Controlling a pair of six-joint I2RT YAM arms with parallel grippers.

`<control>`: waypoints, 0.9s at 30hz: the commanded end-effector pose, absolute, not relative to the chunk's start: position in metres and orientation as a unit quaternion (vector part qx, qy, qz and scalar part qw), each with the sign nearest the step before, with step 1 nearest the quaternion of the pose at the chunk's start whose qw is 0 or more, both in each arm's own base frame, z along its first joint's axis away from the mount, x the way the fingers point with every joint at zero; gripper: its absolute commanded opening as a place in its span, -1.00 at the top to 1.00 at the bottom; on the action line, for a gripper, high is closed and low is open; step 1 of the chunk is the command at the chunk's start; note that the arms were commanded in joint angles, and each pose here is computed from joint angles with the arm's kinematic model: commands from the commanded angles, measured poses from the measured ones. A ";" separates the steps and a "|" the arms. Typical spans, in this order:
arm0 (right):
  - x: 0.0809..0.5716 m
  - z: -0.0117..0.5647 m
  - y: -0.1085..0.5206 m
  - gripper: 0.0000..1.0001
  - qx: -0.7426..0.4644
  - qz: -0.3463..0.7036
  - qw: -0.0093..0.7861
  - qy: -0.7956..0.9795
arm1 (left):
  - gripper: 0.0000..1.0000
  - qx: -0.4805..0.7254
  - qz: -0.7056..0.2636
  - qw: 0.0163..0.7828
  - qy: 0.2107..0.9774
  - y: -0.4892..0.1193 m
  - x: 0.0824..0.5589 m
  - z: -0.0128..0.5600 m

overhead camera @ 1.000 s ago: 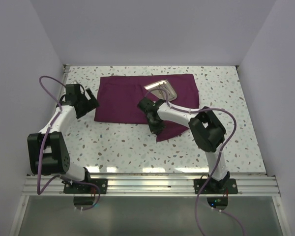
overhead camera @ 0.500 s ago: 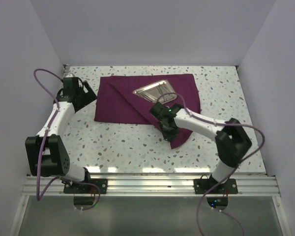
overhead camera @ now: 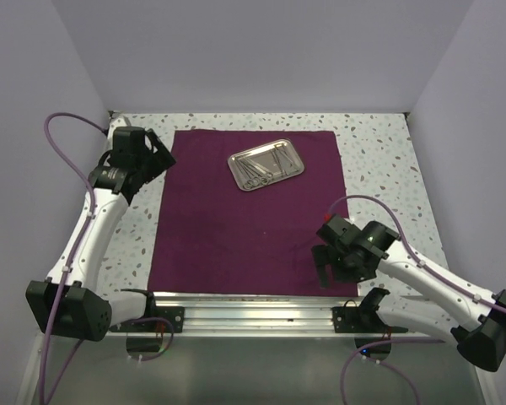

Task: Open and lay out the surgical kit
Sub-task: Open the surgical kit at the center of the board.

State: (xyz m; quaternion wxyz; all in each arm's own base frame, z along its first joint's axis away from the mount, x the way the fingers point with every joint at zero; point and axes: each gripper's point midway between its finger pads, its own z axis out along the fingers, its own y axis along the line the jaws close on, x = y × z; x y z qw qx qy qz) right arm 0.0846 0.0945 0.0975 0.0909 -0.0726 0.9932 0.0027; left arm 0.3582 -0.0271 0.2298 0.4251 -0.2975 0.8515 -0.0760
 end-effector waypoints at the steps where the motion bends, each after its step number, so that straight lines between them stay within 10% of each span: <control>1: 0.081 0.111 0.090 -0.97 -0.048 0.003 0.100 0.994 | -0.80 -0.323 -0.065 0.420 0.845 -0.025 0.335 0.233; 11: 0.160 0.174 0.136 -0.97 -0.061 0.035 0.227 0.971 | -0.86 -0.258 -0.068 0.427 0.864 -0.034 0.340 0.206; 27: 0.387 0.138 0.128 -0.97 0.068 0.010 0.176 0.982 | -0.87 -0.226 -0.038 0.380 0.896 0.019 0.489 0.121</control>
